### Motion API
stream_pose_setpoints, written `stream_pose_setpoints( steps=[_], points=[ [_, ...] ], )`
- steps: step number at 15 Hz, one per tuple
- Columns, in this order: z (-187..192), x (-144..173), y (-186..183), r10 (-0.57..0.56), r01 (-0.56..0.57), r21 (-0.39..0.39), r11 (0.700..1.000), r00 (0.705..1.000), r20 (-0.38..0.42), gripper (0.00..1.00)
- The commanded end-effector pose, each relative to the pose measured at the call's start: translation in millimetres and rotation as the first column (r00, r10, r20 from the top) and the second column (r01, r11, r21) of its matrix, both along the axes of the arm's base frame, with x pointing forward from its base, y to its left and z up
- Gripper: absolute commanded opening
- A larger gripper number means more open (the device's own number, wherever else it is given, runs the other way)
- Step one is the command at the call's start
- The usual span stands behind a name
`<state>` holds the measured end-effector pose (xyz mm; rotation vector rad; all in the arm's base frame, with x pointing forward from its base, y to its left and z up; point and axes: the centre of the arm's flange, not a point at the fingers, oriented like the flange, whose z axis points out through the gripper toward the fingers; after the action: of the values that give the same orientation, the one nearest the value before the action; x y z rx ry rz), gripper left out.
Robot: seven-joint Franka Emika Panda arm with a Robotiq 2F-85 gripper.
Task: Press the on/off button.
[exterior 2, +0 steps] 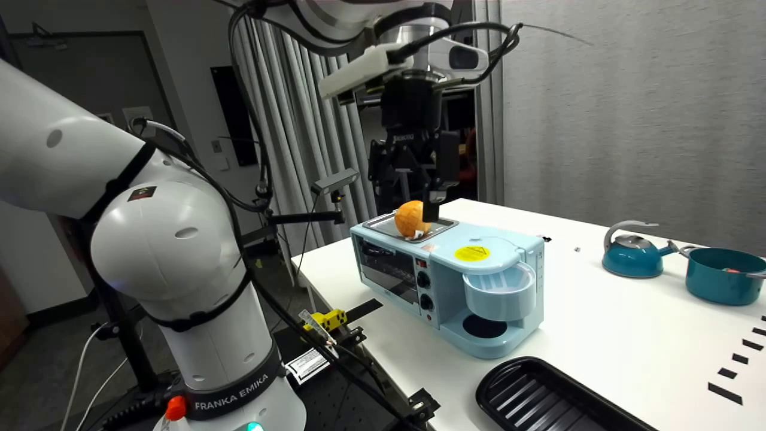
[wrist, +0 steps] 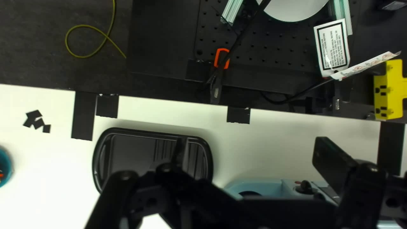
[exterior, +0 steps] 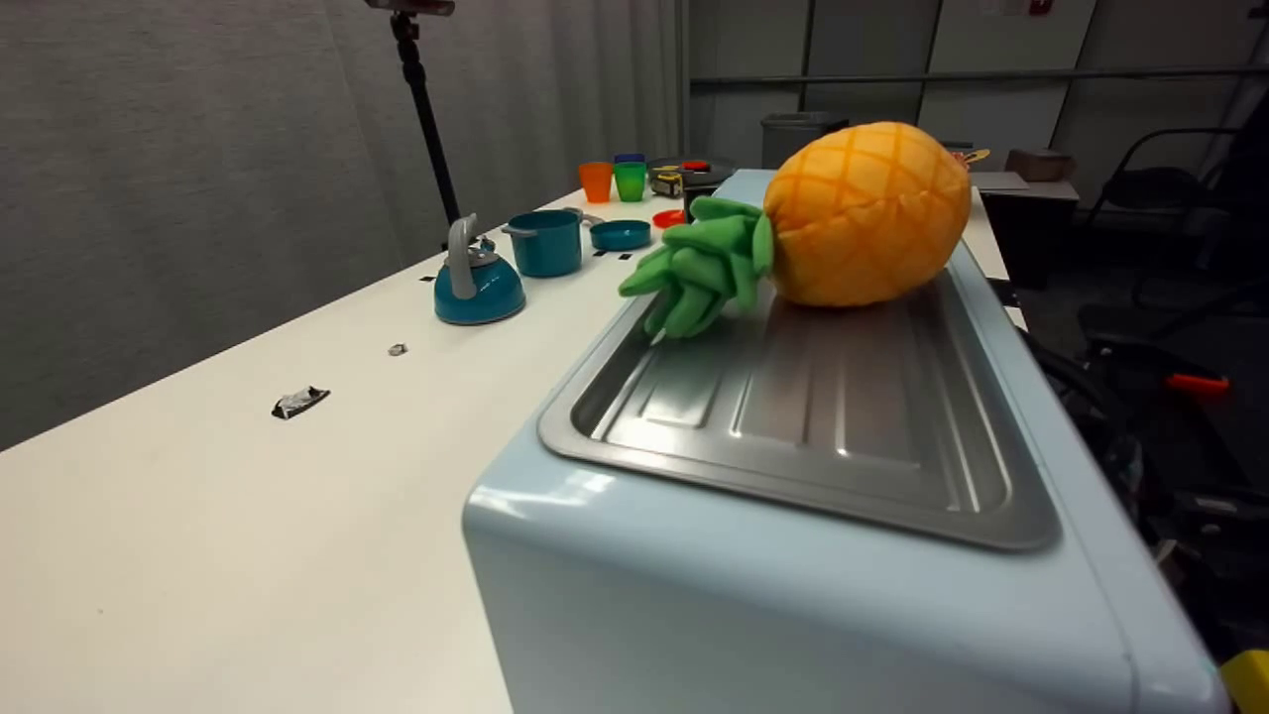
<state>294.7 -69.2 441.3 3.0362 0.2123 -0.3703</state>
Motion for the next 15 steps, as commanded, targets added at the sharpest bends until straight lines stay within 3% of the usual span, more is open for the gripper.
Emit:
stream_pose_setpoints(
  steps=[1, 6, 7, 15],
  points=[
    [-5, -29, 39, 0.17, -0.17, 0.088, 0.981, 0.985, 0.013, 1.0],
    [-7, -37, 81, 0.311, -0.315, 0.18, 0.932, 0.949, 0.051, 1.0],
    [-13, -18, 67, 0.259, -0.259, 0.14, 0.955, 0.966, 0.02, 1.0],
    [-30, -18, 71, 0.253, -0.253, 0.147, 0.956, 0.967, 0.019, 1.0]
  ],
)
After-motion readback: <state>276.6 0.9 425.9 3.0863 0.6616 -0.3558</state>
